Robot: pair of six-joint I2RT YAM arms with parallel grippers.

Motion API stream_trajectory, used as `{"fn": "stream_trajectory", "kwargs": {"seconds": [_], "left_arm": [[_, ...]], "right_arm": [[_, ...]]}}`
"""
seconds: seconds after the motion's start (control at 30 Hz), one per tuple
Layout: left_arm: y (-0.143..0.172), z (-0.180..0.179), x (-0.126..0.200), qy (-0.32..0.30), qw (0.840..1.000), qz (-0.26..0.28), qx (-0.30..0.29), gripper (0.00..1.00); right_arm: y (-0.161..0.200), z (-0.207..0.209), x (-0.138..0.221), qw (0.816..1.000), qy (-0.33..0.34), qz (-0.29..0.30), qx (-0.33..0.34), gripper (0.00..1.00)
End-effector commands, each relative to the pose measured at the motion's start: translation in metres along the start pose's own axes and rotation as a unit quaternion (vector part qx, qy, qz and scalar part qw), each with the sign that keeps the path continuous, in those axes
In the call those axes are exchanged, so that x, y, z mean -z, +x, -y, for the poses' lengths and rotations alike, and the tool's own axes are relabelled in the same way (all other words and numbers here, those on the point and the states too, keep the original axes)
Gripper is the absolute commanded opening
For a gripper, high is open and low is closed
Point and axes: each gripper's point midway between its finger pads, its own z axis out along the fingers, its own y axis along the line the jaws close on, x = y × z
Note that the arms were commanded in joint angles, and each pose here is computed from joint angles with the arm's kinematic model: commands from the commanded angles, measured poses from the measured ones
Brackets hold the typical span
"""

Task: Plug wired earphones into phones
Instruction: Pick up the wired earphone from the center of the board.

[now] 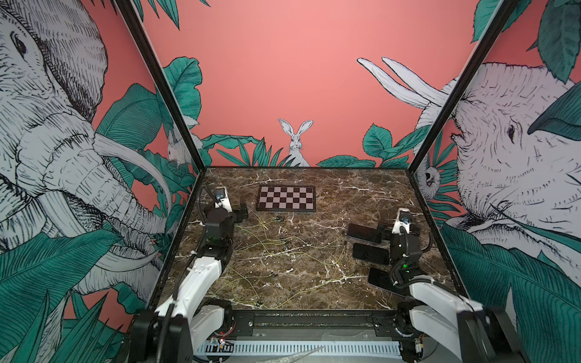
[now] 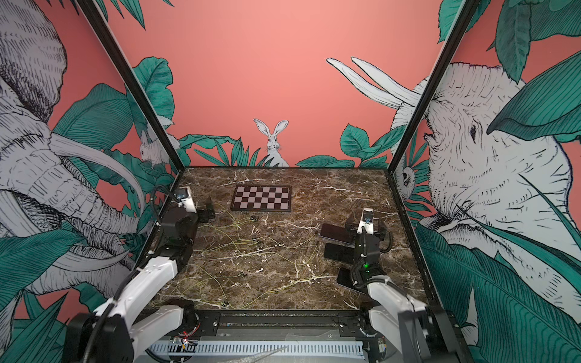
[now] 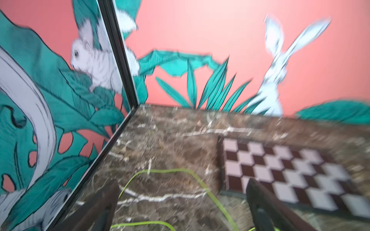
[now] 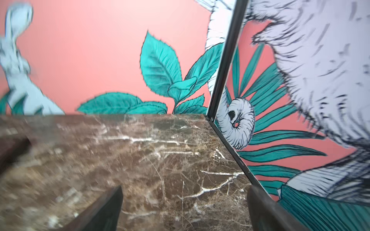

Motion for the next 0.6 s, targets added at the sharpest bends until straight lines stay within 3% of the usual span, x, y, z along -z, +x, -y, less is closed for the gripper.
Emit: {"fn": "stream_trajectory", "kwargs": {"seconds": [0.0,0.13,0.2,0.3,0.47,0.57], "left_arm": [[0.032,0.038,0.024,0.124,0.988,-0.05,0.076,1.0],[0.045,0.037,0.042,0.127,0.978,-0.079,0.147,1.0],[0.041,0.055,0.055,0.182,0.97,-0.099,0.122,1.0],[0.028,0.084,0.066,0.268,0.951,-0.088,0.124,1.0],[0.029,0.111,0.063,0.277,0.953,-0.117,0.041,0.9],[0.039,0.172,0.078,0.348,0.923,-0.15,-0.072,0.95]], "right_arm": [[0.015,0.031,0.028,0.986,0.068,-0.119,-0.092,0.99],[0.004,0.028,0.056,0.977,0.029,-0.165,-0.133,0.99],[0.0,0.022,0.068,0.97,0.008,-0.194,-0.148,0.99],[0.0,0.013,0.079,0.959,-0.02,-0.223,-0.174,0.99],[0.002,-0.015,0.096,0.938,-0.104,-0.26,-0.203,0.99],[0.012,-0.02,0.105,0.926,-0.112,-0.297,-0.202,0.99]]}}
